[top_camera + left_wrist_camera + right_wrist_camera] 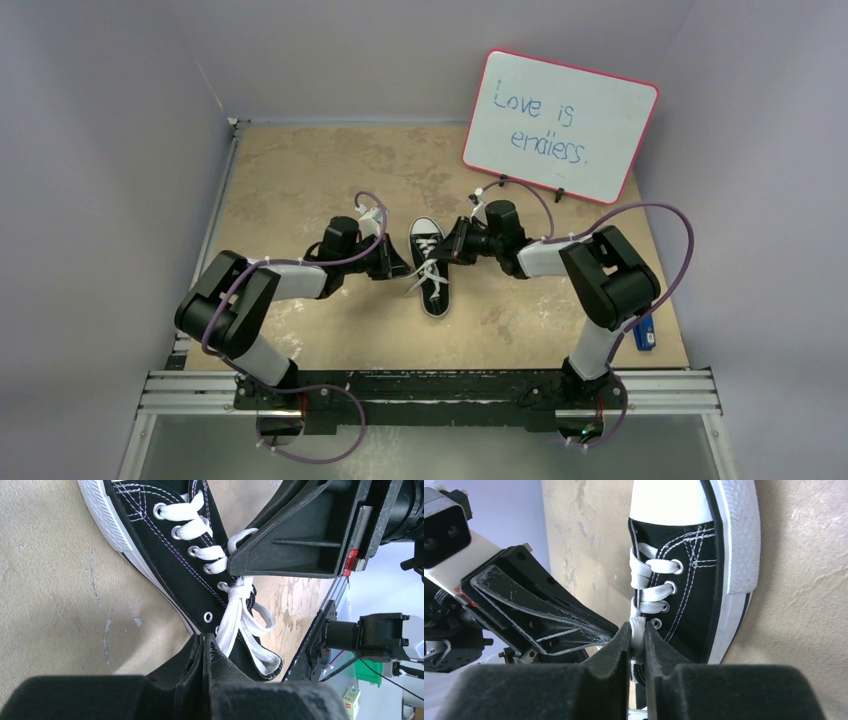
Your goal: Tie the shoes
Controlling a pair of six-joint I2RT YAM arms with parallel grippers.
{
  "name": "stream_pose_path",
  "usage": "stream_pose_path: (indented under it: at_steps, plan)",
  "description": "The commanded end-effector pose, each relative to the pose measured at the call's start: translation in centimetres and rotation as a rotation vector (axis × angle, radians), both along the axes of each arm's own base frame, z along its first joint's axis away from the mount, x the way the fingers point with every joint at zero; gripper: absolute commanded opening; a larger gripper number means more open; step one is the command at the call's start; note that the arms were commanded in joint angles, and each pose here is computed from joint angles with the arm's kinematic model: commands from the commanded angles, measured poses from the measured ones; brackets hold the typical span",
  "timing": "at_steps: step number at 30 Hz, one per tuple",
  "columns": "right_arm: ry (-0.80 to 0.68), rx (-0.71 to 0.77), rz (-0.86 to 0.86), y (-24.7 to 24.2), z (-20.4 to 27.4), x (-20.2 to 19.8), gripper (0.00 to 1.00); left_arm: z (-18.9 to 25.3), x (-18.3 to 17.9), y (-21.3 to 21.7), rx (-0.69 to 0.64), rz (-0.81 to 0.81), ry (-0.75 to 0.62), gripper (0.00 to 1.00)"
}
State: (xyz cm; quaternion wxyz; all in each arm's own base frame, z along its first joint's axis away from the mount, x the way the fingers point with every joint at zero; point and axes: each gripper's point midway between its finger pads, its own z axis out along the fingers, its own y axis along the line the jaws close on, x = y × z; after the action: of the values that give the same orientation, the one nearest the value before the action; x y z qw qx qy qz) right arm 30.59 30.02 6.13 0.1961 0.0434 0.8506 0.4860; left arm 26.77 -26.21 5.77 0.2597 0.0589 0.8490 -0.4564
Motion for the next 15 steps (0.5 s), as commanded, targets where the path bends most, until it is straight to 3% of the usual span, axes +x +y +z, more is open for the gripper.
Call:
stream_pose_path:
  at_steps: [1, 3, 6, 10, 15]
  plan:
    - [-0.072, 0.043, -0.008, 0.2, 2.3, 0.4, 0.1, 1.5, 0.7, -0.5, -0.016, -0.009, -0.057, 0.0]
    - [-0.081, 0.046, -0.013, -0.1, 2.4, 0.3, 0.04, 1.0, 0.5, -0.3, -0.008, -0.005, -0.046, 0.0]
    - [-0.088, 0.056, -0.03, -0.6, 2.5, 0.4, 0.03, -0.1, -0.1, 0.1, 0.015, -0.003, -0.018, 0.0]
    - [-0.106, 0.062, -0.023, -0.7, 2.8, 0.4, 0.16, -1.3, -1.0, 0.5, 0.029, -0.009, 0.016, 0.0]
    - [-0.128, 0.056, -0.026, -0.6, 2.9, 0.9, 0.24, -0.9, -0.9, 0.3, 0.013, -0.014, 0.007, 0.0]
